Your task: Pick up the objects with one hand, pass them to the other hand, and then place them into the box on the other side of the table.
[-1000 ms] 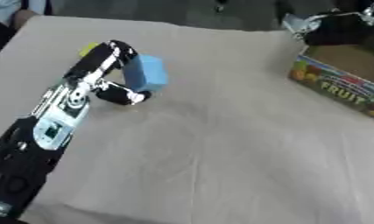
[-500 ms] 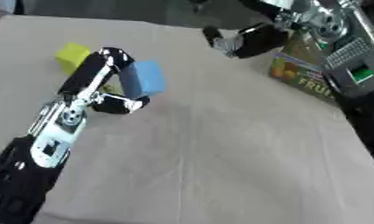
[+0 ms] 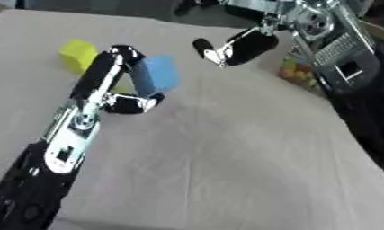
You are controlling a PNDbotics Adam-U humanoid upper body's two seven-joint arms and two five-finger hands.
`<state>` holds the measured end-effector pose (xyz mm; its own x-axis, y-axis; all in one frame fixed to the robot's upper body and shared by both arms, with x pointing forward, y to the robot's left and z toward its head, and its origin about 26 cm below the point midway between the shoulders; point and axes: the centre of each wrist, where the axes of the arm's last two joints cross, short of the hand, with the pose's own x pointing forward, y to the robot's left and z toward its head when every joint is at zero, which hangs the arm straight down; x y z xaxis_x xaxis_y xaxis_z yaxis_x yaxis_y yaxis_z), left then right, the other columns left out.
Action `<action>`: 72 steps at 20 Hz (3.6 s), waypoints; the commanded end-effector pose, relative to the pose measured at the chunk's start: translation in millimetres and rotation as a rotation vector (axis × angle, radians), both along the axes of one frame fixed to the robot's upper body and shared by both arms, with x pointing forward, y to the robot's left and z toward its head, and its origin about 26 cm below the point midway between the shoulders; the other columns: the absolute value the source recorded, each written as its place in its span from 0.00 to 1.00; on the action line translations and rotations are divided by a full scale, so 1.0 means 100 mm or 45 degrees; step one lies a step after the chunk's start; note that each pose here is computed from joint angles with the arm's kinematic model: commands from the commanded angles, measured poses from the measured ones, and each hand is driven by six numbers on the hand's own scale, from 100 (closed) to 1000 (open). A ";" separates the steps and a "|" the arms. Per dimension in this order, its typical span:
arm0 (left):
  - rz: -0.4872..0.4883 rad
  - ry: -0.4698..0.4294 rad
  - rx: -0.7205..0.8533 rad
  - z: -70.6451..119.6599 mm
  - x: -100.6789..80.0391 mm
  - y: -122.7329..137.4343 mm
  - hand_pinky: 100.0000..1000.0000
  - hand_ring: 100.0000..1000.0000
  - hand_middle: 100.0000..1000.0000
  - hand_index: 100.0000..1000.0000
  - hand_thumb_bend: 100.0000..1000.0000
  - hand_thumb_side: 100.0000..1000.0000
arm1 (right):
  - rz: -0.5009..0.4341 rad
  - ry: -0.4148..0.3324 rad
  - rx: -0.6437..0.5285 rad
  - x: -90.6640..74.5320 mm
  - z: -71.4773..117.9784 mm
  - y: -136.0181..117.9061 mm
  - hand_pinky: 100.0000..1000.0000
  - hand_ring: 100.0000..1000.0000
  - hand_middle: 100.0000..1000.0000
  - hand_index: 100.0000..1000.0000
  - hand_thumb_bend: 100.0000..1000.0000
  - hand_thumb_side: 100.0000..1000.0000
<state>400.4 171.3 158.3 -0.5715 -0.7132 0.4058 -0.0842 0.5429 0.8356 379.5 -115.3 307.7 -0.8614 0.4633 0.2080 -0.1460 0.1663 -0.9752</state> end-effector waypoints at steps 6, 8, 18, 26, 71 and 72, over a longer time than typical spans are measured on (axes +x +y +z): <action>-0.061 -0.048 -0.138 0.09 -0.02 0.00 0.55 0.50 0.46 0.41 0.00 0.00 | 0.046 -0.153 -0.137 0.00 0.08 0.11 1.00 1.00 0.81 0.85 0.00 0.19; -0.069 -0.051 -0.159 0.08 -0.02 -0.01 0.55 0.50 0.45 0.41 0.00 0.00 | 0.050 -0.169 -0.155 0.01 0.07 0.13 1.00 1.00 0.81 0.85 0.00 0.22; -0.113 -0.053 -0.230 0.09 -0.09 -0.08 0.54 0.49 0.45 0.41 0.00 0.00 | 0.028 -0.200 -0.206 0.09 -0.04 0.20 1.00 1.00 0.80 0.86 0.04 0.36; -0.125 -0.019 -0.278 0.10 -0.11 -0.09 0.53 0.49 0.44 0.40 0.00 0.00 | 0.041 -0.219 -0.251 0.12 -0.08 0.20 1.00 1.00 0.80 0.89 0.20 0.43; -0.254 0.046 -0.325 0.19 -0.17 -0.10 0.52 0.47 0.42 0.39 0.00 0.00 | 0.078 -0.327 -0.288 0.17 -0.05 0.24 0.98 1.00 0.82 0.90 0.31 0.41; -0.259 0.045 -0.321 0.19 -0.17 -0.10 0.52 0.47 0.42 0.39 0.00 0.00 | 0.077 -0.324 -0.287 0.17 -0.06 0.24 0.98 1.00 0.82 0.90 0.30 0.40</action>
<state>384.5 160.6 165.1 -0.6433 -0.4677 0.6062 0.0902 0.7399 0.6666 397.9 -90.9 290.3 -0.9009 0.4222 -0.1003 0.0798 -0.0659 -0.9946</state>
